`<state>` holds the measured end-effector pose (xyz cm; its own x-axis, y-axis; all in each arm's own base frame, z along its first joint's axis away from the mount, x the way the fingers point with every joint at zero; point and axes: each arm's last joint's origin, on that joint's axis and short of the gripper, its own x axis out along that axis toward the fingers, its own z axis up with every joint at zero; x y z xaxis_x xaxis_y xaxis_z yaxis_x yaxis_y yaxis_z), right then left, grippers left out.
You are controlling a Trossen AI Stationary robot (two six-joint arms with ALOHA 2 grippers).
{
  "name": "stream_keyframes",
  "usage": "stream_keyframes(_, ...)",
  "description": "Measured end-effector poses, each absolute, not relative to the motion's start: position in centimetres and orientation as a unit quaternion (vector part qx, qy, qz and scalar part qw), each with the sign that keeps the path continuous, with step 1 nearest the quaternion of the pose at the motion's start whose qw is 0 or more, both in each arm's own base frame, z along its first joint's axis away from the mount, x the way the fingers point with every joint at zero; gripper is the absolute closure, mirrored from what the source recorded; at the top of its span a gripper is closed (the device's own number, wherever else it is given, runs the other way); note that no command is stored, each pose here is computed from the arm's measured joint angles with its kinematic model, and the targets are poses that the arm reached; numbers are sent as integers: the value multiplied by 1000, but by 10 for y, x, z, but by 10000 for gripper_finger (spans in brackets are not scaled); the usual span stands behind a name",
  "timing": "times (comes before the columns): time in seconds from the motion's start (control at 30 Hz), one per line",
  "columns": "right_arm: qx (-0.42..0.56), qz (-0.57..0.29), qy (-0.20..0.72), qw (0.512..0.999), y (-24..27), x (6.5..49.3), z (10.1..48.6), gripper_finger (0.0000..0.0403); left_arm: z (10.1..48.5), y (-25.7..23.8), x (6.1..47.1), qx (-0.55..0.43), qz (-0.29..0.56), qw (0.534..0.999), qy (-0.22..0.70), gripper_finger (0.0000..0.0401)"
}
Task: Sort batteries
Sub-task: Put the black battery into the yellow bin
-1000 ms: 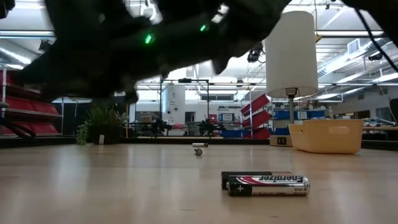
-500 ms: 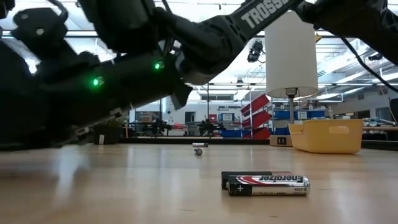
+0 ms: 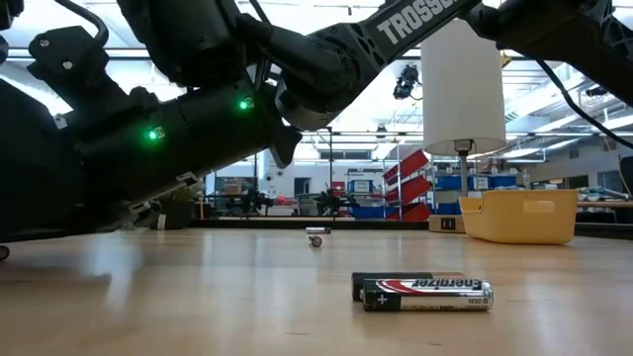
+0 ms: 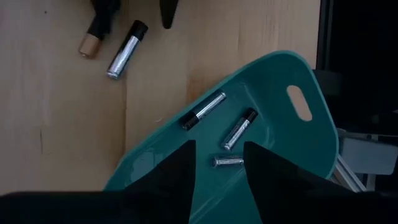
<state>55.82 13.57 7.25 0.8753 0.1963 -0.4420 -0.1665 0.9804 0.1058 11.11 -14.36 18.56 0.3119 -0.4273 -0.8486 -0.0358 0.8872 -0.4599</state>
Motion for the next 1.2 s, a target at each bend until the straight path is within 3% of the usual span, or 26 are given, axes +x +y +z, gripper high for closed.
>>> stream_keyframes(0.43,14,91,223,970,137,558,74,246,186,-143,111,-201,-121,788,569,249)
stream_keyframes(0.77,-12,86,221,971,138,556,96,247,186,-144,112,-204,-124,789,565,249)
stream_keyframes(1.2,-10,25,300,954,112,553,88,257,186,-144,112,-191,-132,793,563,249)
